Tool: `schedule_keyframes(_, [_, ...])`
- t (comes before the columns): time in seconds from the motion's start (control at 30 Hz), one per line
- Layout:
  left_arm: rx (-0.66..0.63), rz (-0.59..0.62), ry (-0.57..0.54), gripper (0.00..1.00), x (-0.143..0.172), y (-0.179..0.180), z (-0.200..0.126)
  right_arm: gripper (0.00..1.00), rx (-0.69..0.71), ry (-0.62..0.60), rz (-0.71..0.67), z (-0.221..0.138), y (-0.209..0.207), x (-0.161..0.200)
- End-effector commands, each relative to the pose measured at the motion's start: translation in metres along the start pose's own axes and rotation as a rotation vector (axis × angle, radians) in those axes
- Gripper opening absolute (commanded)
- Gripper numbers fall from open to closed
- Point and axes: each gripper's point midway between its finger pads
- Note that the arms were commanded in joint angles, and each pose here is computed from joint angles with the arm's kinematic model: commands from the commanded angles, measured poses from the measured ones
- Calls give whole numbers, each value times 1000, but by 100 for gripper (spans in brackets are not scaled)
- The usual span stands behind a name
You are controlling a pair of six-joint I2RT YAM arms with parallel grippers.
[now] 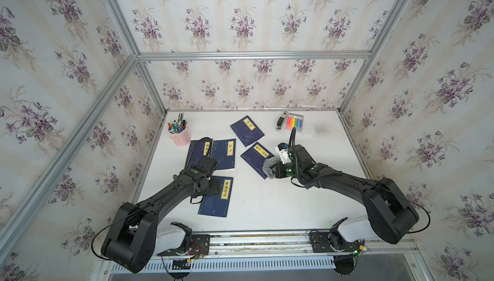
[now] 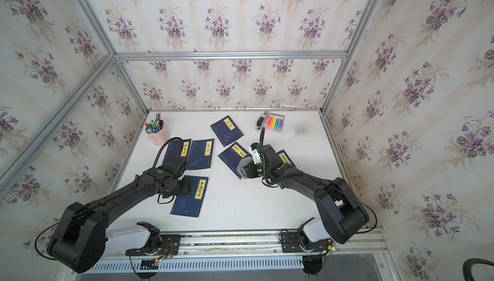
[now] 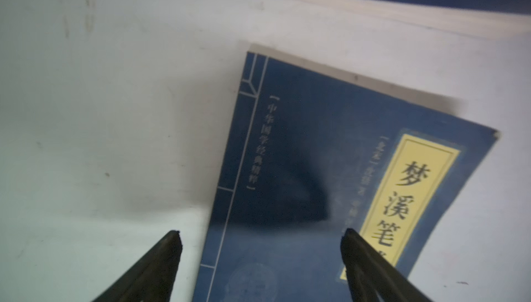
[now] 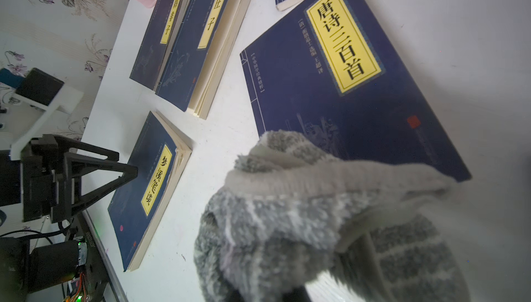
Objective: Wipe the cover of the book
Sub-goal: Move the book to the center of the board.
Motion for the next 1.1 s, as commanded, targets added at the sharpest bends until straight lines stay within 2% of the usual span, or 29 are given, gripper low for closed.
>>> schedule_keyframes(0.0, [-66,-46,-19,90,-3,12,1,0,-43,-13,-10,2,8,-4])
schedule_keyframes(0.13, [-2,-24,19,92,-1,1,7,0,-42,-15,-14,0,8,-4])
schedule_keyframes(0.33, [229,28,146,90,14,-43,23,0,-27,-24,-18,-2,7,-5])
schedule_keyframes(0.47, [386,14,150,87,16,-70,22,0,-15,-21,-17,-2,5,-5])
schedule_keyframes(0.6, [474,4,122,85,13,-91,19,0,-5,-20,-16,-2,4,-5])
schedule_keyframes(0.9, [539,75,121,85,10,-136,12,0,13,-18,-12,-3,1,-6])
schedule_keyframes(1.0, [486,101,92,85,4,-130,5,0,17,-17,-12,-5,1,-5])
schedule_keyframes(1.07, [393,127,40,86,-4,-114,-4,0,22,-17,-15,-5,0,-4])
Point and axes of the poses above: each gripper's point midway between its finger pads, its own z axis out along the fingers, its own y axis along the line the jaws close on, x = y × z, and after that the axes turned 5 degrees about z, right-handed
